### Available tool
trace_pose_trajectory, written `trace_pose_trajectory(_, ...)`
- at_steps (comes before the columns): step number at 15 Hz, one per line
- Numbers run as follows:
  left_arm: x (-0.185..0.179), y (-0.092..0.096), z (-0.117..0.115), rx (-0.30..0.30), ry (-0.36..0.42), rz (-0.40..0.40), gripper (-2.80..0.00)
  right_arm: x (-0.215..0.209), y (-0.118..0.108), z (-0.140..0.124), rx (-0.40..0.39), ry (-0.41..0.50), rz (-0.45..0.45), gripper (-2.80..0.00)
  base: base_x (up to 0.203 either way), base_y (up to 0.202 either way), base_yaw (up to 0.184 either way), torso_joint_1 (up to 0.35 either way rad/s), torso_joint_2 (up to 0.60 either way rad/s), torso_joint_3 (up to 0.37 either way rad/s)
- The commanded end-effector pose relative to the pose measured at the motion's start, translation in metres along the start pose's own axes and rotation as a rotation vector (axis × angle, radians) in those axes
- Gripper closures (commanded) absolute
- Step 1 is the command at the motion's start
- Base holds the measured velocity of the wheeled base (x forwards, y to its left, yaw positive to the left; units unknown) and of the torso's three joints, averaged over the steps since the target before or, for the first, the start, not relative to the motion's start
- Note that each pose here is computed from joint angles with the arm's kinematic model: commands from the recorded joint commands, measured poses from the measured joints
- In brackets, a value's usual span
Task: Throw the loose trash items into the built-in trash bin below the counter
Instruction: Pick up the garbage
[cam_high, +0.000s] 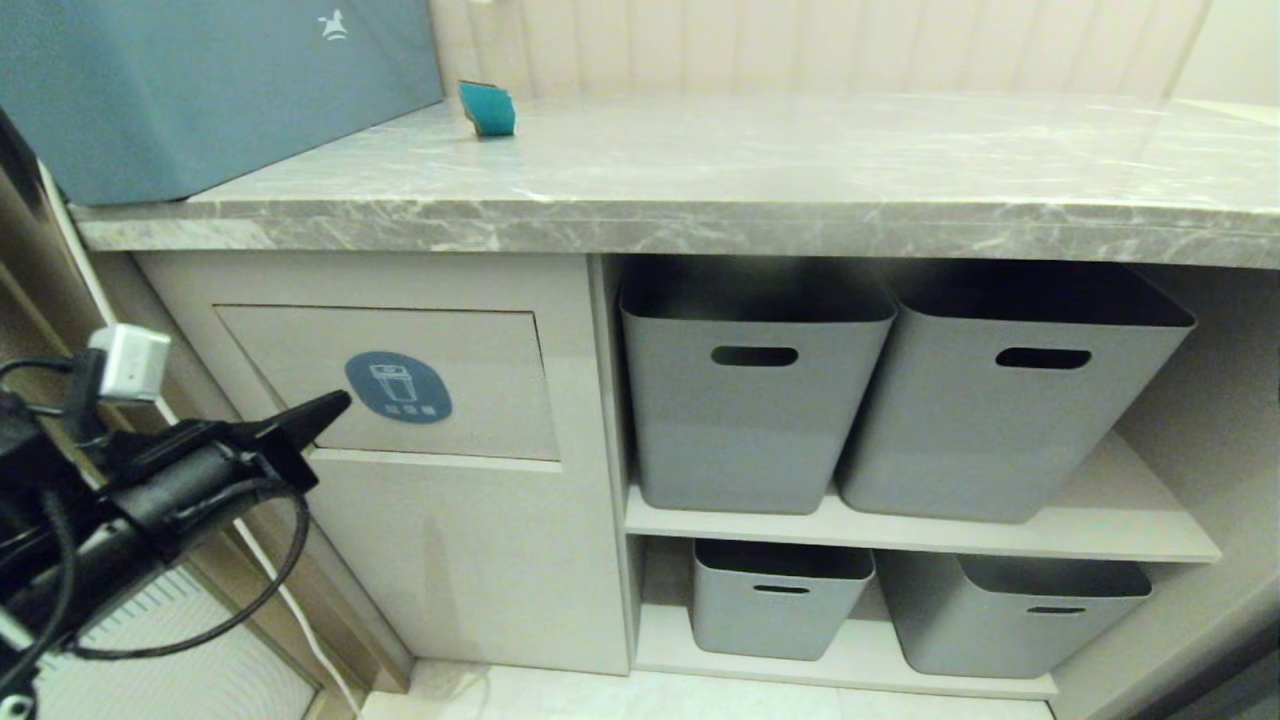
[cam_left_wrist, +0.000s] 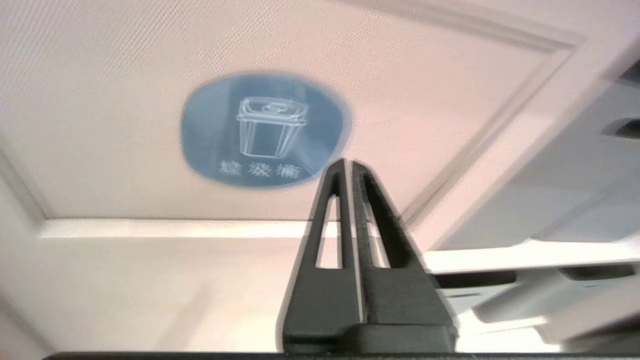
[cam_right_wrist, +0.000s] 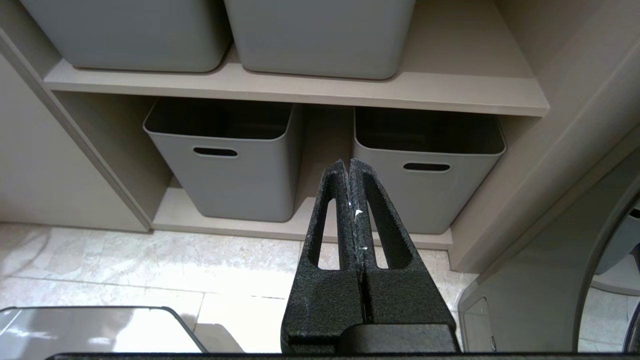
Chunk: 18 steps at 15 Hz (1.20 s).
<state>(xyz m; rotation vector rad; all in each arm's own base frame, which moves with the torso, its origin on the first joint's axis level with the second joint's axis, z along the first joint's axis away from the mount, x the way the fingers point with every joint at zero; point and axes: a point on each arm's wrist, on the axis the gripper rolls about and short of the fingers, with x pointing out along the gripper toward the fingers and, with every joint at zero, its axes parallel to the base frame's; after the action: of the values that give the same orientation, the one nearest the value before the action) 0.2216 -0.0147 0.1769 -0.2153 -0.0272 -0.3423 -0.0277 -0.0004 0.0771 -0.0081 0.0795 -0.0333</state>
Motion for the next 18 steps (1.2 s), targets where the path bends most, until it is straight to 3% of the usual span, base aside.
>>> trace_pose_trajectory(1,-0.056,-0.025,0.034,0.042,-0.132,-0.024,0.00,0.000,0.000,0.000,0.000,0.002,0.000,0.00,0.000,0.000,0.000,0.000,0.00,0.000)
trace_pose_trajectory(4,-0.143,-0.050,0.030,0.080,-0.159,0.057,0.00,0.000,0.000,0.000,0.000,0.002,0.000,0.00,0.000,0.000,0.000,0.000,0.00,0.000)
trace_pose_trajectory(8,-0.224,-0.058,-0.038,0.171,-0.123,0.193,0.00,0.000,0.000,0.000,-0.001,0.002,-0.002,0.00,0.000,0.000,0.000,0.000,0.00,0.000)
trace_pose_trajectory(10,-0.242,-0.057,-0.068,0.202,-0.083,0.245,0.00,0.000,0.000,0.000,0.003,0.002,-0.002,0.00,0.000,0.000,0.000,0.000,0.00,0.000)
trace_pose_trajectory(12,-0.245,-0.051,-0.094,0.211,0.068,0.295,0.00,0.000,0.000,0.000,0.010,0.002,-0.002,0.00,0.000,0.000,0.000,0.000,0.00,0.000)
trace_pose_trajectory(13,-0.245,-0.050,-0.098,0.218,0.105,0.315,0.00,0.000,0.000,0.000,0.012,0.002,-0.002,0.00,0.000,0.000,0.000,0.000,0.00,0.000)
trace_pose_trajectory(18,-0.245,-0.050,-0.098,0.215,0.105,0.316,0.00,0.000,0.000,0.000,0.013,0.002,-0.002,0.00,0.000,0.000,0.000,0.000,0.00,0.000)
